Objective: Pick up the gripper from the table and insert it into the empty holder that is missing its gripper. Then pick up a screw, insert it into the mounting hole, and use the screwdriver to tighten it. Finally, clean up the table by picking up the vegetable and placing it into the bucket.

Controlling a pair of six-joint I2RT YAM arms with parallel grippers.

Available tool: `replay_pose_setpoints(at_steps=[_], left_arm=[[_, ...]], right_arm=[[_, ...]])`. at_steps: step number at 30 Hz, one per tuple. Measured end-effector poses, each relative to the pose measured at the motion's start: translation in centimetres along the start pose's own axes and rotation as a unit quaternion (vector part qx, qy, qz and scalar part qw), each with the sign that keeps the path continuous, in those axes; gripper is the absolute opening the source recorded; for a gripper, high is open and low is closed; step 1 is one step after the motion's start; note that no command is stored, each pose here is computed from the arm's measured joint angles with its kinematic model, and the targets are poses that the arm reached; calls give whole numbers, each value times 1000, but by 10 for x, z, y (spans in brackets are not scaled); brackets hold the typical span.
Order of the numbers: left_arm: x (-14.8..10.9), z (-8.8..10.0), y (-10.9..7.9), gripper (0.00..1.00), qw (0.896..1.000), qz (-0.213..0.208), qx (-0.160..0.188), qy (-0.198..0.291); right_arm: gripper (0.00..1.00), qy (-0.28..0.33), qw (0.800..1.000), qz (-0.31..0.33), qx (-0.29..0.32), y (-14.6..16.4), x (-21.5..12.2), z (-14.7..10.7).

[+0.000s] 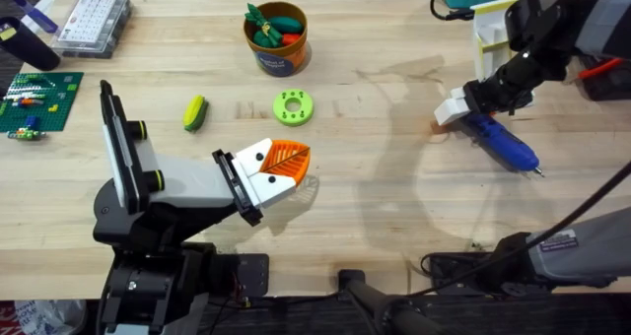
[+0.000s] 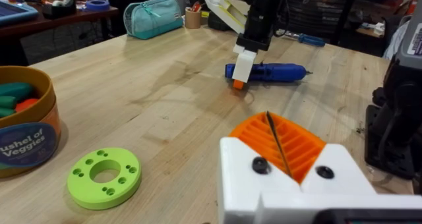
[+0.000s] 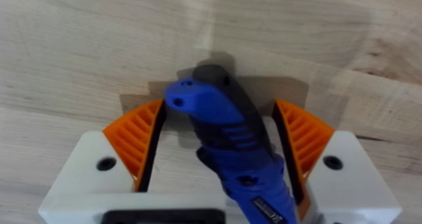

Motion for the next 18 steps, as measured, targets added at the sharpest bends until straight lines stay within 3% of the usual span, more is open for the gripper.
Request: replay_pose_setpoints(at_steps=[11,18], left_arm=[[0,0,0,12,1000,0,0,0],[0,0,0,12,1000,0,0,0]], right_arm=[[973,0,1000,0,0,0,0,0],[973,22,998,13,-62,5,-1,-10]])
Point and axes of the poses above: each hand's point on the last joint's axis, 136 mm out from that joint toward the fingers, its own x axis out along the fingers, its own y axis along the line the jaws close on, z = x × y, the point moved 1 cm from there along -x, back along the fingers, and after that the axes turned 13 degrees about -x, right-handed, at the moved point
